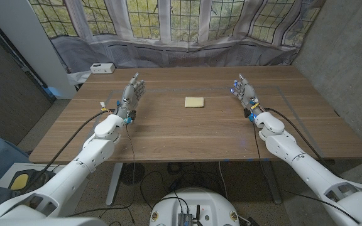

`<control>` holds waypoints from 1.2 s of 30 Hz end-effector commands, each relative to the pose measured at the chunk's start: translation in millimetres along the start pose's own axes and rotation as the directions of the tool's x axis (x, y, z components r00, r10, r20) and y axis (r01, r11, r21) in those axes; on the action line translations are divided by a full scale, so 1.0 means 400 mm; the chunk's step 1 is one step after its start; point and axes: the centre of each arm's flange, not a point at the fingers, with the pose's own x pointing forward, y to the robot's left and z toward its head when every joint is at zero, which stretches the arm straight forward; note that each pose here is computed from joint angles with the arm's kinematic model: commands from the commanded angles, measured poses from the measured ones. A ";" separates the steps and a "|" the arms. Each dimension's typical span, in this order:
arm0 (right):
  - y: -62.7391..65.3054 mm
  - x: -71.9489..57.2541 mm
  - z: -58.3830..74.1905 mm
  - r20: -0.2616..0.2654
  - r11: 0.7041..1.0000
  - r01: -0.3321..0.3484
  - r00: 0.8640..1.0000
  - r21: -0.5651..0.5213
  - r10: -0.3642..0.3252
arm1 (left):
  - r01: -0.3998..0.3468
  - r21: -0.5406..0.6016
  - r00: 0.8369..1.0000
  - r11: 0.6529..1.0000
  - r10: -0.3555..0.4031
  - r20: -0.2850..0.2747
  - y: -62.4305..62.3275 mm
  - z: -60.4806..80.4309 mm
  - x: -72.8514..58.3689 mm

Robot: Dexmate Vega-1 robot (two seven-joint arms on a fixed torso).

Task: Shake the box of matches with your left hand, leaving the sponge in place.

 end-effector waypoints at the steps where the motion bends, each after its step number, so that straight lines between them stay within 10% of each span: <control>1: 0.008 -0.005 0.006 0.032 1.000 -0.002 0.999 -0.006 0.002 | -0.004 0.035 1.000 0.999 0.003 0.028 0.013 0.025 -0.023; 36: 0.019 -0.003 0.019 0.061 1.000 0.007 0.998 0.002 -0.007 | 0.002 0.057 0.992 0.998 -0.009 0.130 -0.033 0.041 -0.071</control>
